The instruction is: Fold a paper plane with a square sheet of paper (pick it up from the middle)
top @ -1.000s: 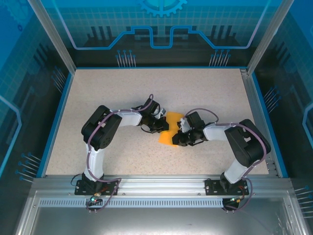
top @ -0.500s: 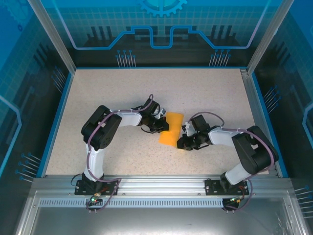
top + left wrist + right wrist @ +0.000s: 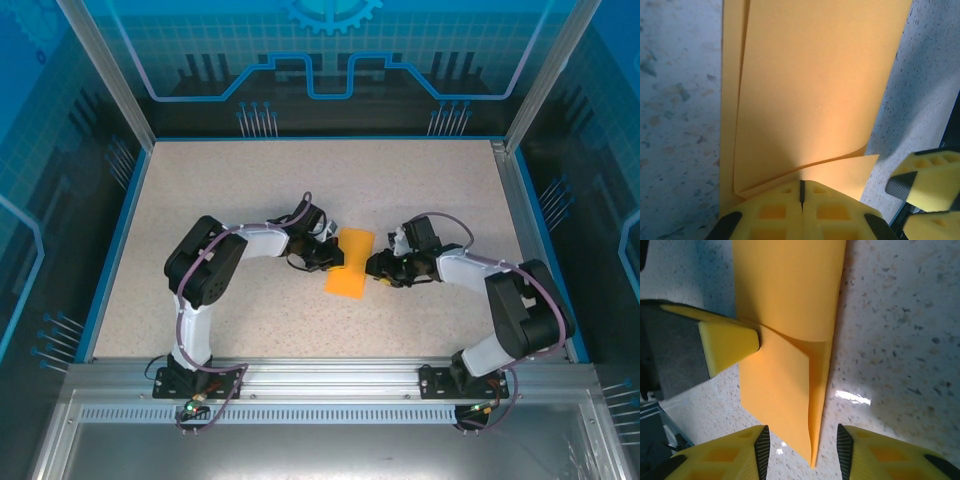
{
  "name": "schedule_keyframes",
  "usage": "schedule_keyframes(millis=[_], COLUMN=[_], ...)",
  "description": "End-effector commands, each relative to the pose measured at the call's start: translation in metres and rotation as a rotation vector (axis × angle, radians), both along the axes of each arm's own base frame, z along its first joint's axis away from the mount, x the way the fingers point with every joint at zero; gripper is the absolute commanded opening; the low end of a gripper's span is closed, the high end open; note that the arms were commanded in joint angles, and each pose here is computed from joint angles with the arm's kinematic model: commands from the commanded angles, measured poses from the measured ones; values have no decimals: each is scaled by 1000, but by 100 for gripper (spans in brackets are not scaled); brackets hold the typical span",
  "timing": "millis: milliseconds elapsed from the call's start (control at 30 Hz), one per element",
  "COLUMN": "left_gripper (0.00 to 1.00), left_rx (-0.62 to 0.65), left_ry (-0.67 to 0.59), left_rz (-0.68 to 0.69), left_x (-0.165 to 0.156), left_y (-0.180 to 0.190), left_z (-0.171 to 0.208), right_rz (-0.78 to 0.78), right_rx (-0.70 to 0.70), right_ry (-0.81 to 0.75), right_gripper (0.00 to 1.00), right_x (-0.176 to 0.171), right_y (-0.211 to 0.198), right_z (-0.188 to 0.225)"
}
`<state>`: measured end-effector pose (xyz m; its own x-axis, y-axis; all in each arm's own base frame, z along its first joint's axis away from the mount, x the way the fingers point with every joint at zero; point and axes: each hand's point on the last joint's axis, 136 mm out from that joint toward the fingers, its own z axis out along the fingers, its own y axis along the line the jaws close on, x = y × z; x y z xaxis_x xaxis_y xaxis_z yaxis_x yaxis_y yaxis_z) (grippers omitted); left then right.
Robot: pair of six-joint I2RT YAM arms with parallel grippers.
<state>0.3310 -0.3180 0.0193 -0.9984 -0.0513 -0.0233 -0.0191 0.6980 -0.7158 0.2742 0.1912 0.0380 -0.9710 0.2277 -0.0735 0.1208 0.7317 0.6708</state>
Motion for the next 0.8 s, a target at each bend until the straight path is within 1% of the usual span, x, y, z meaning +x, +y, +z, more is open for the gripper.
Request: schedule_keyframes(millis=[0,167,467,767], left_gripper=[4,4,4,4], left_rx=[-21,-12,-2,14], left_ry=[-21,-16,-4,9], left_rz=[-6,-10,-13,-19], left_x=[7,6,4,3], left_y=[-2,-1,1,1], left_z=[18,15,9,3], right_rz=[-19,-8,10,-24], right_rx=[43,43,61,40], right_ry=[15,38,55,110], right_gripper=[44,44,37,38], right_x=[12,10,7,5], right_y=[8,13,19,17], right_z=[2,-9,-16,-25])
